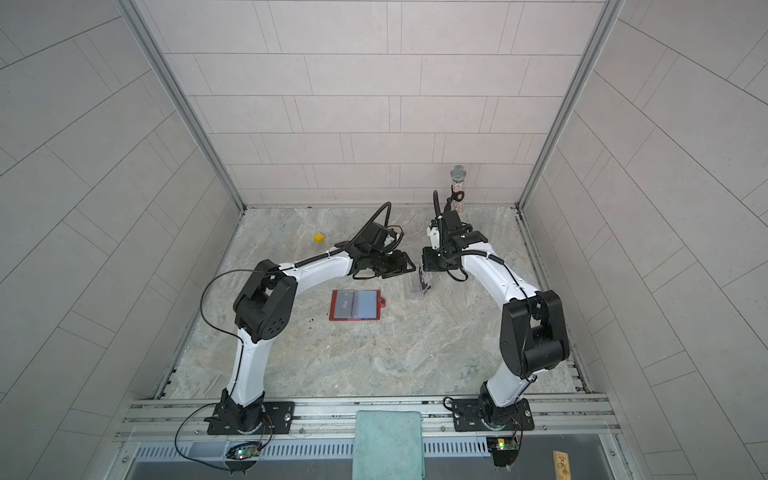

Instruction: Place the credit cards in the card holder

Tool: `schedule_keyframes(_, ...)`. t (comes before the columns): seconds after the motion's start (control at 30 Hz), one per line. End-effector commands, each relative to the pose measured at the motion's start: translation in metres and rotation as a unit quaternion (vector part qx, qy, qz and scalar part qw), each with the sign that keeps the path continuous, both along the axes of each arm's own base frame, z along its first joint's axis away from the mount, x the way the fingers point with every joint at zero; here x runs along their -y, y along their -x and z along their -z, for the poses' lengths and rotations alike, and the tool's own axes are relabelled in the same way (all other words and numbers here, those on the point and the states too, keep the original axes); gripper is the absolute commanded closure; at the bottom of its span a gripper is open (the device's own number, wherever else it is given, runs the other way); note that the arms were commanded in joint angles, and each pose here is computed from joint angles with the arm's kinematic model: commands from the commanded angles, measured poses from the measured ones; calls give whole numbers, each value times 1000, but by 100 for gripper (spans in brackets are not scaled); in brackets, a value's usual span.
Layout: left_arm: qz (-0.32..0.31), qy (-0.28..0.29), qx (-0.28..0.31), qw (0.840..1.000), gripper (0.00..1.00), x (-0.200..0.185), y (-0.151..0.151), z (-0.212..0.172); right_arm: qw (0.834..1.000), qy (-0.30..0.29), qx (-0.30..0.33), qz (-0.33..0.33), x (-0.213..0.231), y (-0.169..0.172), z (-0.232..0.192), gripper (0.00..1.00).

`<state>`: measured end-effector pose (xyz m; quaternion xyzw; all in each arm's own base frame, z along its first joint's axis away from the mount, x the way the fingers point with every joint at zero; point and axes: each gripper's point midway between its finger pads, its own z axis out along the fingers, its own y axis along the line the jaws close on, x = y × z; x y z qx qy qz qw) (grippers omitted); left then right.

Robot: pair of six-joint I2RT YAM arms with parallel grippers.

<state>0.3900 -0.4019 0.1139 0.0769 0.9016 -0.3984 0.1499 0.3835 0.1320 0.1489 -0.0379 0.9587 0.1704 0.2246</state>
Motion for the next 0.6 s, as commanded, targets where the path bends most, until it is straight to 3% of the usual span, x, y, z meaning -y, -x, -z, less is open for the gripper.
schedule_keyframes(0.0,4,-24,41,999,40,-18,5,-24,999,-49,17,-11,-14,5,-18,100)
schedule_keyframes(0.27,-45,-82,84,992,40,-82,17,-31,995,-97,22,-25,-31,18,-23,100)
schedule_keyframes(0.57,-92,-110,75,987,41,-150,47,-10,989,-140,28,-39,-63,35,-17,100)
